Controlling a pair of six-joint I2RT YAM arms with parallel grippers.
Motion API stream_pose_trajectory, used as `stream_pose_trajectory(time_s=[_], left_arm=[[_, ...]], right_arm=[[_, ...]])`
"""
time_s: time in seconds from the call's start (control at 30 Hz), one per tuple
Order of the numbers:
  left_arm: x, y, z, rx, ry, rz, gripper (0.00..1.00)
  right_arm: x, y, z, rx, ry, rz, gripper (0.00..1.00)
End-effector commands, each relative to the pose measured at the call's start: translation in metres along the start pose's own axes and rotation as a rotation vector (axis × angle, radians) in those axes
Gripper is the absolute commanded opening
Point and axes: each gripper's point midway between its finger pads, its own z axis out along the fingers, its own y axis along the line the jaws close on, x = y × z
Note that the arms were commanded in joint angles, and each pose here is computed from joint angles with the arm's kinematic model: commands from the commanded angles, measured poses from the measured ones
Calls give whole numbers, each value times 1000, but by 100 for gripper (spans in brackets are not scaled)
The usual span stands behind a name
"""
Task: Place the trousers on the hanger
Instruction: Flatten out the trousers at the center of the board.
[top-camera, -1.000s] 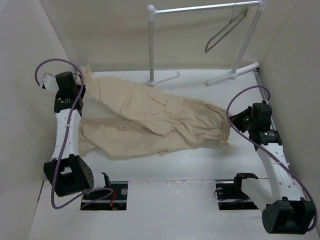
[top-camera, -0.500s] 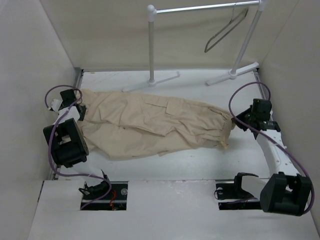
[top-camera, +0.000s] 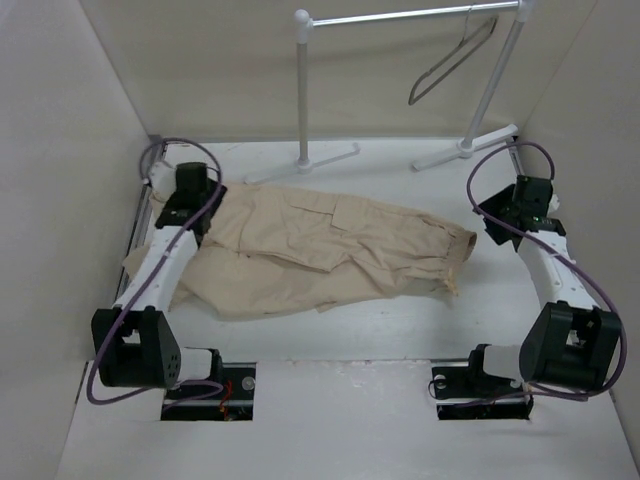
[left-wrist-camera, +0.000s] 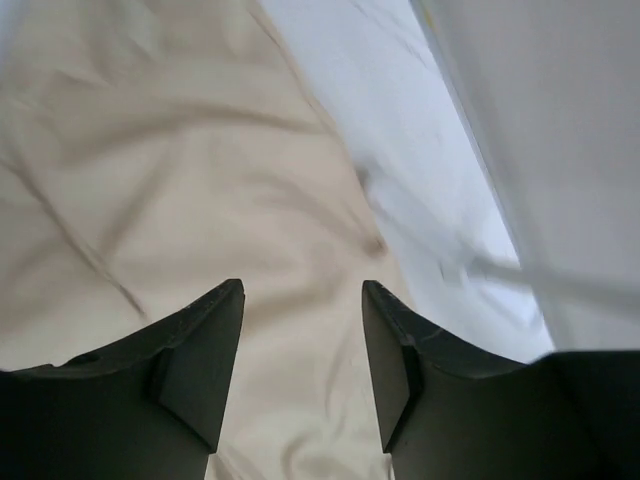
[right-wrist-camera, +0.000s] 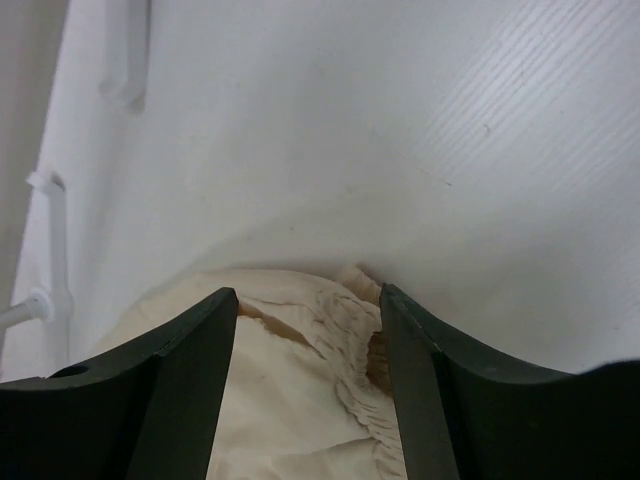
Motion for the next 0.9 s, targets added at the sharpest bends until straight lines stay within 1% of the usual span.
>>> stream_pose_trajectory(time_s=[0.0, 0.07, 0.13, 0.2, 0.23, 0.3, 0.37, 0.43, 0.5, 0.53, 0.57, 0.6, 0.63, 0.7, 0.77, 0.87], left_arm=[[93, 11, -26, -2, 186, 169, 47], [132, 21, -44, 7, 262, 259, 46], [162, 45, -61, -9, 326, 340, 47], [172, 71, -70, -46, 357, 385, 48], [175, 88, -72, -73, 365, 396, 49], [176, 110, -73, -107, 370, 403, 51], [177, 133, -70, -150, 387, 398, 52], [182, 148, -67, -179, 415, 382, 52], [187, 158, -62, -201, 435, 368, 51], [188, 161, -60, -210, 438, 363, 51], [187, 165, -57, -222, 438, 352, 50], [186, 167, -55, -229, 431, 345, 49], [183, 169, -52, -237, 423, 336, 48], [175, 170, -46, -251, 399, 303, 48], [168, 171, -40, -259, 378, 271, 47], [163, 176, -32, -283, 370, 246, 47]], right_arm=[[15, -3, -2, 6, 10, -53, 63], [31, -22, -10, 56, 9, -79, 62], [34, -39, -16, 102, -13, -92, 63], [41, -48, -19, 114, -11, -110, 66], [47, -45, -18, 94, 4, -120, 67], [59, -35, -11, 42, 57, -151, 66], [59, -28, -3, 26, 68, -164, 61], [52, -22, 9, 28, 54, -180, 55], [47, -10, 21, -4, 43, -194, 40], [42, -3, 24, -24, 20, -198, 30], [38, 2, 25, -46, 3, -201, 18], [38, 7, 22, -66, 4, -194, 11], [37, 11, 13, -79, 4, -189, 8], [44, 19, -12, -90, 1, -204, 6], [48, 15, -41, -64, 7, -220, 5], [60, 10, -99, -66, 40, -254, 5]])
